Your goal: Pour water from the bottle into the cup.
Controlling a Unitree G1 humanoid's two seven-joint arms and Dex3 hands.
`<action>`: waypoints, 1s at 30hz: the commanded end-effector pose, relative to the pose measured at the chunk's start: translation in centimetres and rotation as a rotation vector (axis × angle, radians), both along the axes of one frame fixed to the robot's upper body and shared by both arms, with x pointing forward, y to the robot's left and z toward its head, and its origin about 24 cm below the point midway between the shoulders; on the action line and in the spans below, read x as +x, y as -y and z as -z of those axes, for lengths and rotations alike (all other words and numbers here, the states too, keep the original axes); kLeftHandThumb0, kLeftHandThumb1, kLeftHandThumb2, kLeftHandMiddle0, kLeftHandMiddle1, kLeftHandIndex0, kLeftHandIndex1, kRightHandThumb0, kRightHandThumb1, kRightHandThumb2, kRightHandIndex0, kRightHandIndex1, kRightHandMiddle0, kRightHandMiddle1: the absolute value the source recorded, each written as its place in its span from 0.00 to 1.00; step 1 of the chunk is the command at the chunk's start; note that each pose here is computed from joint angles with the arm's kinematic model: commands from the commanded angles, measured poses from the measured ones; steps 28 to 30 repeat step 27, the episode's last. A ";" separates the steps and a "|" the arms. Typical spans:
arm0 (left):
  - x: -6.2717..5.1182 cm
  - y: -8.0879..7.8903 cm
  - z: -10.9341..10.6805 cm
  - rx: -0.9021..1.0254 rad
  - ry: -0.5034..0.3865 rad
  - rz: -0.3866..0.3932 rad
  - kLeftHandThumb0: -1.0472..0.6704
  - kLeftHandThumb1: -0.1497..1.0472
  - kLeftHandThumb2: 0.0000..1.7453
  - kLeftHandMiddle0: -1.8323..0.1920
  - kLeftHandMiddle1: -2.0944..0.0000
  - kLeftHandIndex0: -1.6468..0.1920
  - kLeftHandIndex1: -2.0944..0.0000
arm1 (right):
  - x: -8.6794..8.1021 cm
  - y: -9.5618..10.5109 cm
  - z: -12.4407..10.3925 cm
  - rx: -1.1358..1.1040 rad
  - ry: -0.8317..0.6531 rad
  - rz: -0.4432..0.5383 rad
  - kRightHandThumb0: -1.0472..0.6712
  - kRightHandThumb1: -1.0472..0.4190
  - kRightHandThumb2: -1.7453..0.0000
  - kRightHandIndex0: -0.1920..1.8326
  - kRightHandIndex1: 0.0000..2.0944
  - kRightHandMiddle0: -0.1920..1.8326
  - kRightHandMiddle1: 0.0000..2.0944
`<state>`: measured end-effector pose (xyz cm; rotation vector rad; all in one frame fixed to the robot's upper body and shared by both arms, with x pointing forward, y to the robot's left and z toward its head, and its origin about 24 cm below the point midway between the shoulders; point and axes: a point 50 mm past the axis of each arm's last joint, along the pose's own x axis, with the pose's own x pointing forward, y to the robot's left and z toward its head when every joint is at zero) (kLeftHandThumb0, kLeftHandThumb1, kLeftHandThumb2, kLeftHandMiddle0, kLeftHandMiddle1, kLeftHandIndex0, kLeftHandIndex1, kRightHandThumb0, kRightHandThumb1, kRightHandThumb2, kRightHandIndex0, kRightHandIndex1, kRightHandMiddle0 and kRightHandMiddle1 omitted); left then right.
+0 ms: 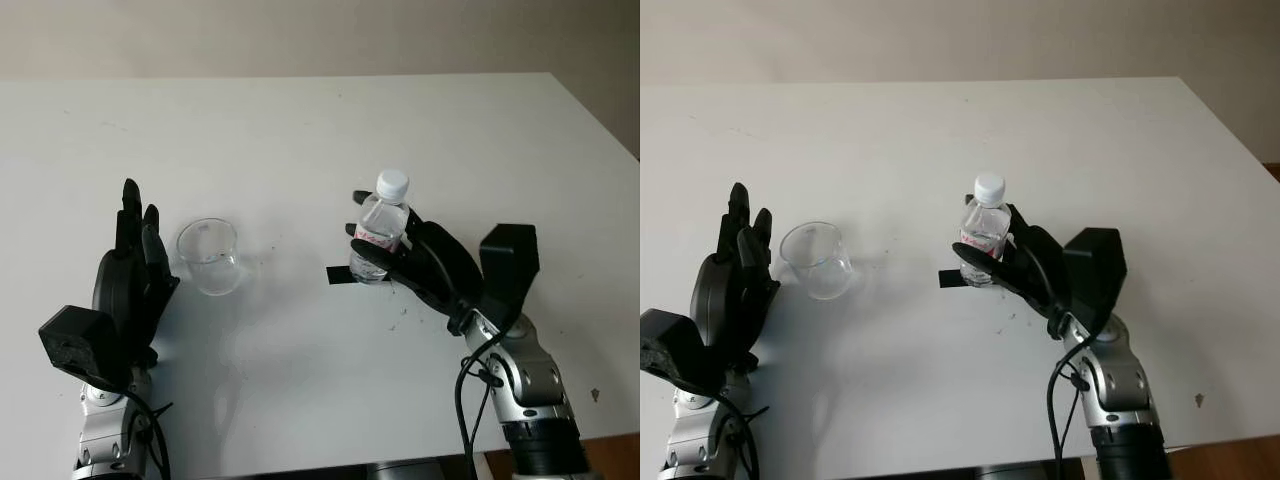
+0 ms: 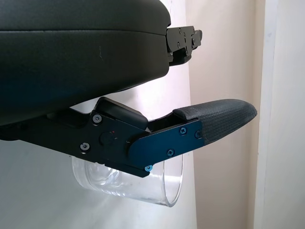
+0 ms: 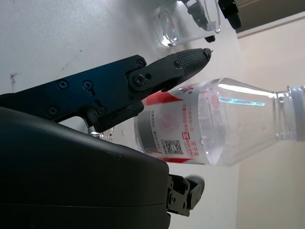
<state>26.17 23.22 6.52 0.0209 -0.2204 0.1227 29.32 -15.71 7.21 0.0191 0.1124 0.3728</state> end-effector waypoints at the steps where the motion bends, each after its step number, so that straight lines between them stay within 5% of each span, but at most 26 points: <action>1: 0.0 -0.1 0.0 0.008 0.000 -0.001 0.10 1.00 0.43 1.00 0.87 0.96 1.00 | -0.4 0.7 0.0 0.011 0.012 0.039 0.17 0.08 0.97 0.01 0.01 0.00 0.04; 19: 0.2 0.0 0.1 0.003 -0.001 0.005 0.10 1.00 0.43 1.00 0.87 0.96 1.00 | -1.0 3.1 1.4 -0.200 0.226 0.143 0.04 0.06 0.97 0.00 0.00 0.00 0.00; 30: 0.2 0.1 0.0 0.003 0.005 0.010 0.10 1.00 0.43 1.00 0.87 0.96 1.00 | -1.7 2.3 2.5 -0.228 0.286 0.159 0.03 0.04 0.97 0.00 0.00 0.00 0.00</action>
